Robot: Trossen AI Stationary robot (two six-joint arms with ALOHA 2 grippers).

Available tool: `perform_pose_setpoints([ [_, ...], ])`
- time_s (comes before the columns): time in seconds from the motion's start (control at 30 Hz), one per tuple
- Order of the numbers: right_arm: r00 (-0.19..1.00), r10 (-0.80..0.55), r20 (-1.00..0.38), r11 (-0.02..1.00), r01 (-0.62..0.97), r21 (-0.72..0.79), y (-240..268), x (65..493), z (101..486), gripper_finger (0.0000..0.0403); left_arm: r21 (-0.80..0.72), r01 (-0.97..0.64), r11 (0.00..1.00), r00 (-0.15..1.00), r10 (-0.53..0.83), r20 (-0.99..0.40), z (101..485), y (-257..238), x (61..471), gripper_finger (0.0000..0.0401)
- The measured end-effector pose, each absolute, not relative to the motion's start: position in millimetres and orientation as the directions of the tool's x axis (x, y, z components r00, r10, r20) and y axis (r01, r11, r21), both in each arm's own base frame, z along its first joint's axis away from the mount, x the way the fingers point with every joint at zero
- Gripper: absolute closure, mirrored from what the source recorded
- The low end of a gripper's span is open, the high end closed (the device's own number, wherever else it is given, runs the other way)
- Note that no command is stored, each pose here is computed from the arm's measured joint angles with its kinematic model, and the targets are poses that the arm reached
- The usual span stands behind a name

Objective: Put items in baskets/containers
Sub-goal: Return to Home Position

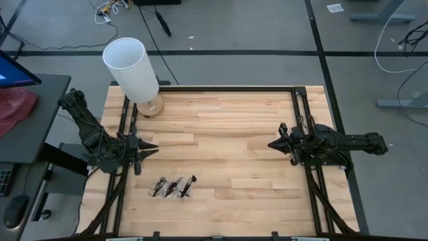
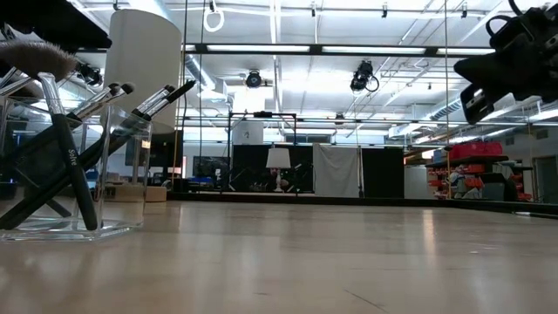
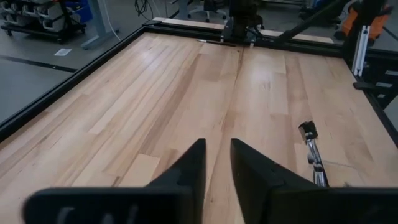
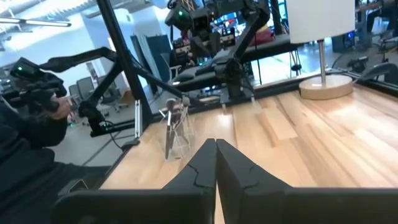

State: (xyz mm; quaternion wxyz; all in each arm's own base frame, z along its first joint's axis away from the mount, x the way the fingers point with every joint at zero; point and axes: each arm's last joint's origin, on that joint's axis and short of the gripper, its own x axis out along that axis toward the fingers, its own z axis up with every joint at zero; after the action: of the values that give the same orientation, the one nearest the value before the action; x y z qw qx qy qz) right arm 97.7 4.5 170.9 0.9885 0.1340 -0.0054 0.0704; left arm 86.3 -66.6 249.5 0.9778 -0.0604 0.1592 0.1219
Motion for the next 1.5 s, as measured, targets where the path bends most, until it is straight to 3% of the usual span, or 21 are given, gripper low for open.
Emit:
perform_pose_setpoints([
  [0.13,0.99,0.138,0.021,0.952,-0.138,0.273,5,98,170,0.0392,-0.088,-0.257,0.962,0.922,0.217,-0.322,250,-67,87,0.0382],
  [0.2,0.99,0.138,0.021,0.954,-0.139,0.267,5,98,170,0.0392,-0.101,-0.251,0.963,0.93,0.211,-0.301,251,-69,89,0.0393],
  [0.5,0.99,0.138,0.021,0.954,-0.139,0.266,5,98,170,0.0392,-0.183,0.051,0.982,0.994,-0.068,-0.083,222,-65,121,0.0399],
  [0.73,0.99,0.138,0.021,0.954,-0.139,0.266,5,98,170,0.0392,-0.145,0.028,0.989,1.0,-0.029,-0.008,227,-29,125,0.04],
  [1.03,0.99,0.138,0.021,0.954,-0.139,0.266,5,98,170,0.0392,-0.15,-0.008,0.989,0.993,0.026,0.118,232,-10,76,0.04],
  [1.3,0.991,0.135,0.023,0.954,-0.136,0.265,4,99,171,0.0392,-0.104,0.012,0.995,0.999,-0.009,0.033,203,-14,88,0.04],
  [1.5,0.991,0.135,0.023,0.955,-0.136,0.265,4,99,171,0.0392,-0.088,0.03,0.996,0.997,-0.023,0.073,183,-14,94,0.0401],
])
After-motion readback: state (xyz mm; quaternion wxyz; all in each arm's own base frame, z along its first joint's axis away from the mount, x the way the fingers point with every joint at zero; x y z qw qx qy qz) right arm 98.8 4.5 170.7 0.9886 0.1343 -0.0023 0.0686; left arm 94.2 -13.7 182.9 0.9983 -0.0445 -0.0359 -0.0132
